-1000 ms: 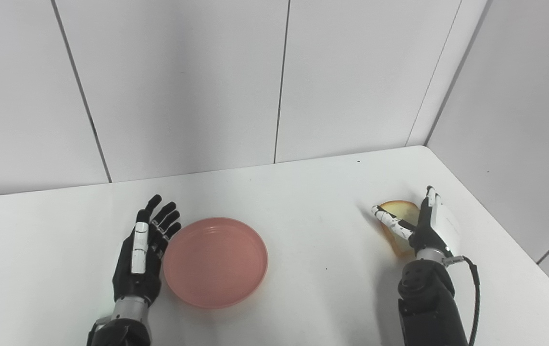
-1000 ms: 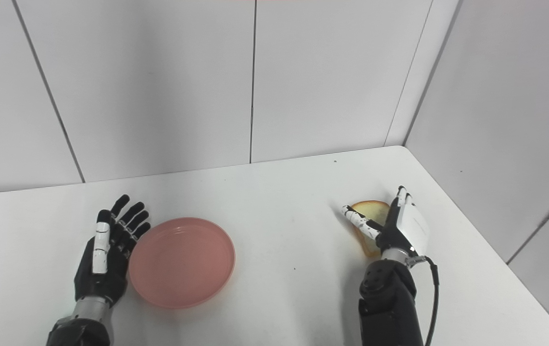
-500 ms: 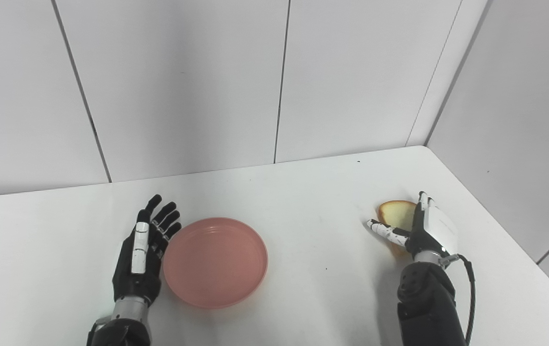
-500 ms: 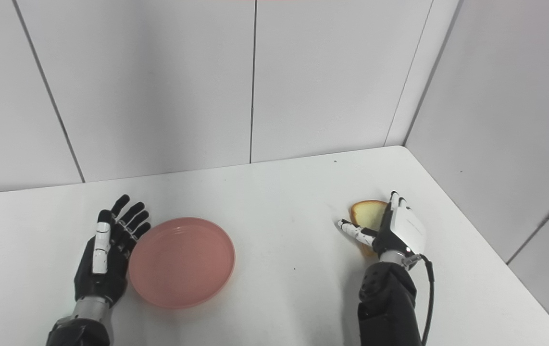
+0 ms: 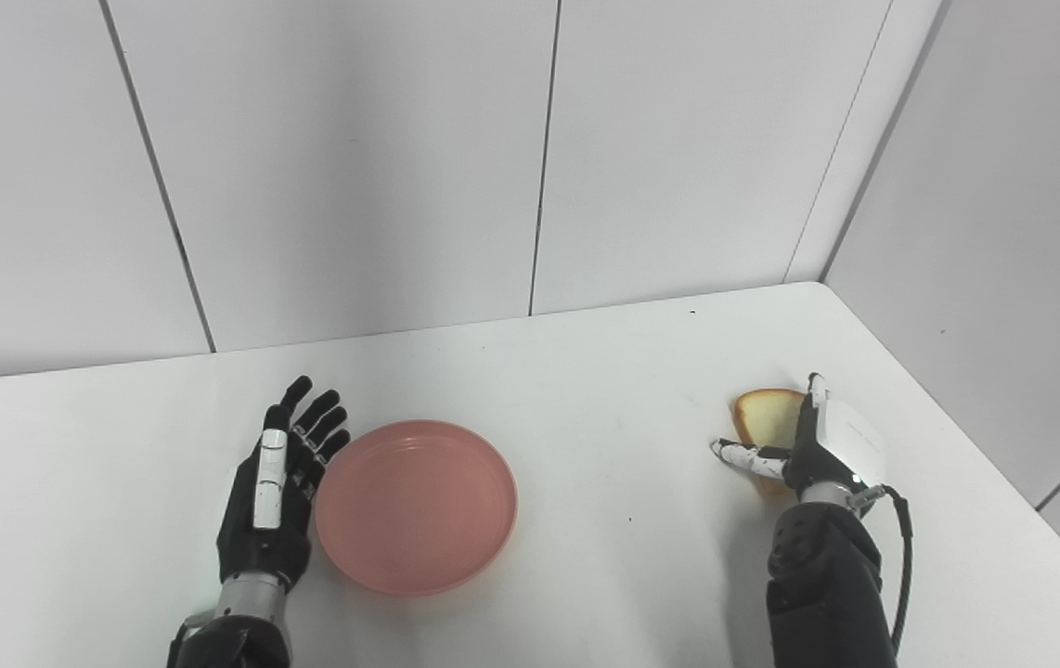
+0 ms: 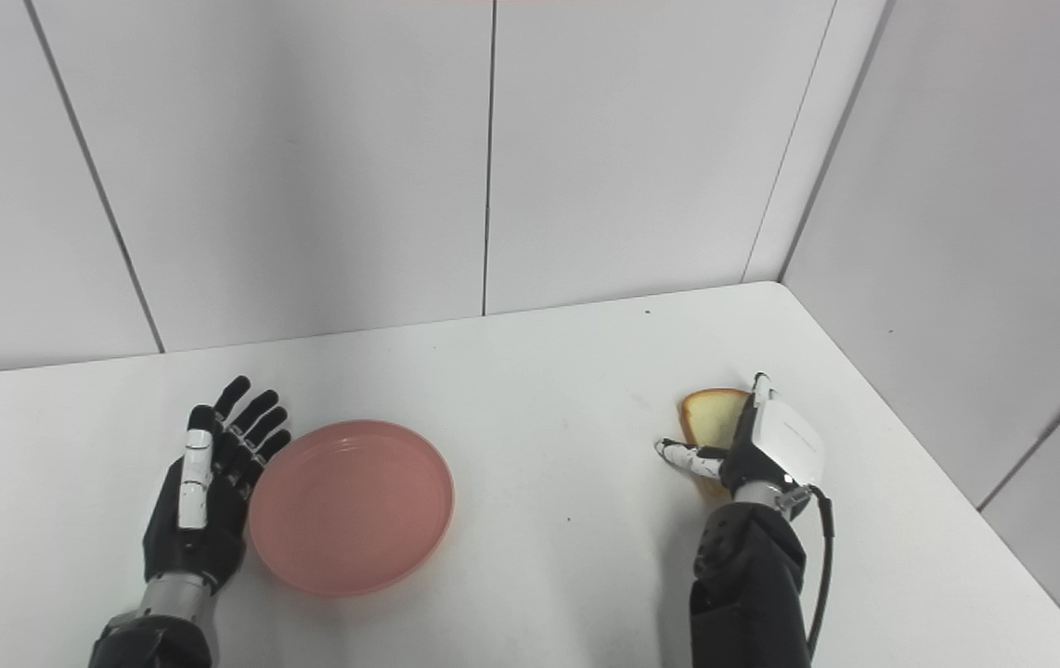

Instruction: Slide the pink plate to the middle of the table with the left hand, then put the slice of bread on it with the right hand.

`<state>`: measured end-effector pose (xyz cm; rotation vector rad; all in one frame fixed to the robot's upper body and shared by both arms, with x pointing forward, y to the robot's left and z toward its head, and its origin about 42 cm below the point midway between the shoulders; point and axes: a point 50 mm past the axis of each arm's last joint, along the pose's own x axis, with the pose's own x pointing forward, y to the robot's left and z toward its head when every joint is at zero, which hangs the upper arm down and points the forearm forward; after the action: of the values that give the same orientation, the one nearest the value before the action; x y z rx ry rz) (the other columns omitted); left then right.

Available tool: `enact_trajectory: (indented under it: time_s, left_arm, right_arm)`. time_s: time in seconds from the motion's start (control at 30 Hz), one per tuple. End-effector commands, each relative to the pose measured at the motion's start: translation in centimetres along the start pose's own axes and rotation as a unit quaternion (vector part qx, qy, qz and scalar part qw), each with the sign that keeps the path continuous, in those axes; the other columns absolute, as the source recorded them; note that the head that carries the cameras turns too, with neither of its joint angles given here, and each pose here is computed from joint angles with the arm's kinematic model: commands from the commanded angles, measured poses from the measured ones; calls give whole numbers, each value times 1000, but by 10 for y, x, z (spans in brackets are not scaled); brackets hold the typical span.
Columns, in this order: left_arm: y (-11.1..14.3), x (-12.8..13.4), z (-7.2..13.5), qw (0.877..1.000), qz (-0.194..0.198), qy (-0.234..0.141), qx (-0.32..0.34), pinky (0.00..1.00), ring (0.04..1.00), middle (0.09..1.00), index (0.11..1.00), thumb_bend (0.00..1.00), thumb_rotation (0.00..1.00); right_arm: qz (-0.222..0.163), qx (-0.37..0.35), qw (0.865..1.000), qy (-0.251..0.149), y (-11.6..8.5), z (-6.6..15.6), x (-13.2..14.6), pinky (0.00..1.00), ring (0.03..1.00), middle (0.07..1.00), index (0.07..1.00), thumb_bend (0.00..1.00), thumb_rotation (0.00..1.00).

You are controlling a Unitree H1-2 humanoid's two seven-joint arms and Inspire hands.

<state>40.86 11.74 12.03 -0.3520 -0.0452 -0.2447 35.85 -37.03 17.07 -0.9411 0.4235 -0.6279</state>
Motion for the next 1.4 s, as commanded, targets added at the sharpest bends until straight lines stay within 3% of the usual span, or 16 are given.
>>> enact_trajectory:
  time_s: [0.0,0.1,0.13,0.2,0.3,0.5,0.8,1.0,1.13,1.23,1.37]
  left_arm:
    - [10,-14,-23,998,20,57,-12,854,856,836,870,780,791]
    - [10,-14,-24,998,21,57,-11,857,853,834,866,778,794]
    - [10,-14,-24,998,21,57,-11,858,853,834,866,778,795]
    - [10,-14,-24,998,22,58,-13,857,852,834,867,780,794]
    - [9,-14,-24,998,22,57,-13,857,853,833,870,779,795]
    - [8,-14,-22,998,23,57,-14,853,854,832,870,778,799]
    - [8,-14,-22,998,22,56,-12,847,851,828,870,777,801]
    - [7,-14,-22,998,23,58,-14,849,853,830,871,772,801]
    - [7,-14,-23,998,23,58,-11,845,852,833,870,773,802]
    - [5,-13,-23,998,22,57,-11,844,852,834,871,771,803]
    - [2,-13,-23,998,21,57,-11,848,853,835,875,765,803]
  right_arm:
    - [-22,-4,1000,-4,-11,2,4,740,850,914,968,990,180]
    - [-23,20,1000,-5,-11,2,2,569,740,922,961,907,40]
    - [-23,31,999,-6,-11,2,2,557,730,924,961,902,32]
    - [-22,51,998,-8,-11,1,2,430,605,918,960,850,6]
    - [-19,61,998,-9,-10,-2,3,341,495,861,949,786,0]
    - [-17,62,998,-16,-11,-2,3,323,468,798,929,796,0]
    - [-11,71,997,-23,-13,1,2,321,471,797,905,802,0]
    - [-16,74,996,-51,-19,10,-5,378,554,879,878,823,0]
    - [-23,61,995,-77,-24,20,-13,376,539,831,850,826,0]
    - [-20,53,994,-95,-28,31,-21,421,592,891,867,816,30]
    - [-16,47,991,-123,-36,47,-33,439,594,880,874,817,76]
